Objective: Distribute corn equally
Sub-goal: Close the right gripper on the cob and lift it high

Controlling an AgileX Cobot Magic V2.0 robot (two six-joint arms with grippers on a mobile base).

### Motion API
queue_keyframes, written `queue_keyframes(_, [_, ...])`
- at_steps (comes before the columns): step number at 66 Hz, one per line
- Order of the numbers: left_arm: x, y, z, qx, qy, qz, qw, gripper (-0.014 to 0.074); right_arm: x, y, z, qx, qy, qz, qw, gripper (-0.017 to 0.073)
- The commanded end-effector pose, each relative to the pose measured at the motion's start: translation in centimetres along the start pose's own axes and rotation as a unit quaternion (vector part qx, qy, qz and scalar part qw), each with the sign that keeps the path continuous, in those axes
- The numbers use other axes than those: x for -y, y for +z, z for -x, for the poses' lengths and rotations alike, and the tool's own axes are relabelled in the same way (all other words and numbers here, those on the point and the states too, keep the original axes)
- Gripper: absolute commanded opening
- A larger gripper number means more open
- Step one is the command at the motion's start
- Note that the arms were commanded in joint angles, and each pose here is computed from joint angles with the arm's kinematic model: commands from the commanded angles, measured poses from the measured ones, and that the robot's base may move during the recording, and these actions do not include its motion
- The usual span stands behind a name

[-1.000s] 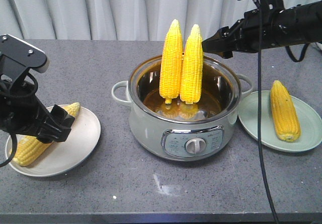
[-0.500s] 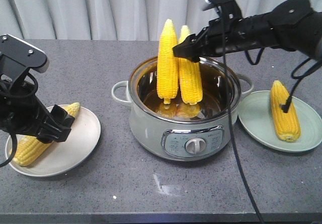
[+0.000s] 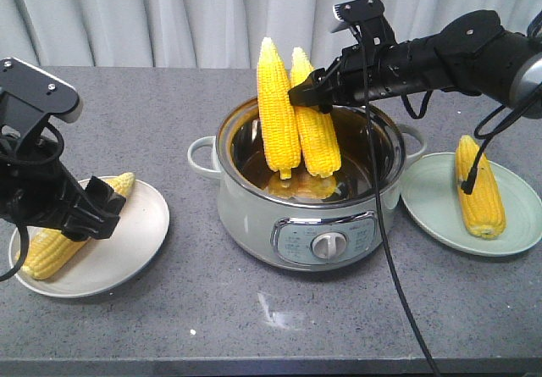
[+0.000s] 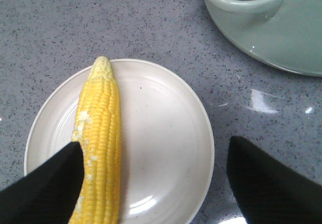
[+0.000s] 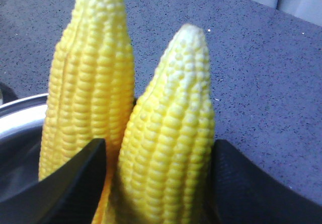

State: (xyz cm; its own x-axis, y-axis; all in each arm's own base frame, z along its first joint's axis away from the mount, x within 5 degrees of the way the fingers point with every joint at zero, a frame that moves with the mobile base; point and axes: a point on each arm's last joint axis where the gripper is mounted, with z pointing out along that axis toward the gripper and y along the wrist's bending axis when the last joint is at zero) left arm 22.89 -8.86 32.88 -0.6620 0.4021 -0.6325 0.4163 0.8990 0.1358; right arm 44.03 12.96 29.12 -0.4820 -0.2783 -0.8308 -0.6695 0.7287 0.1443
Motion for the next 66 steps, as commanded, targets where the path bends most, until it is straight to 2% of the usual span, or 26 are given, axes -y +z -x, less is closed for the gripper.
queue_keyframes(1, [-0.1, -1.3, 1.0, 0.051, 0.0, 0.003, 0.999, 0.0565, -0.5, -2.1, 2.5, 0.049, -0.011, -0.015, 0.999, 0.0355])
queue_keyframes(12, [-0.1, -1.3, 1.0, 0.051, 0.0, 0.003, 0.999, 0.0565, -0.5, -2.1, 2.5, 0.049, -0.013, -0.015, 0.999, 0.0225])
queue_keyframes(19, [-0.1, -1.3, 1.0, 0.051, 0.0, 0.003, 0.999, 0.0565, -0.5, -2.3, 2.5, 0.05, -0.015, -0.017, 0.998, 0.0186])
queue_keyframes(39, [-0.1, -1.3, 1.0, 0.051, 0.0, 0.003, 0.999, 0.0565, -0.9, -5.7, 4.4, 0.085, -0.027, -0.045, 0.995, 0.0191])
queue_keyframes(45, [-0.1, -1.3, 1.0, 0.051, 0.0, 0.003, 0.999, 0.0565, -1.1, -7.4, 5.0, 0.09, -0.021, -0.056, 0.994, 0.0192])
queue_keyframes(61, [-0.1, -1.3, 1.0, 0.05, 0.0, 0.003, 0.999, 0.0565, -2.0, -13.3, 6.2, 0.11, 0.03, -0.081, 0.99, 0.0192])
queue_keyframes(66, [-0.1, -1.3, 1.0, 0.05, 0.0, 0.003, 0.999, 0.0565, -2.8, -14.7, 6.0, 0.126, 0.015, -0.098, 0.987, 0.0193])
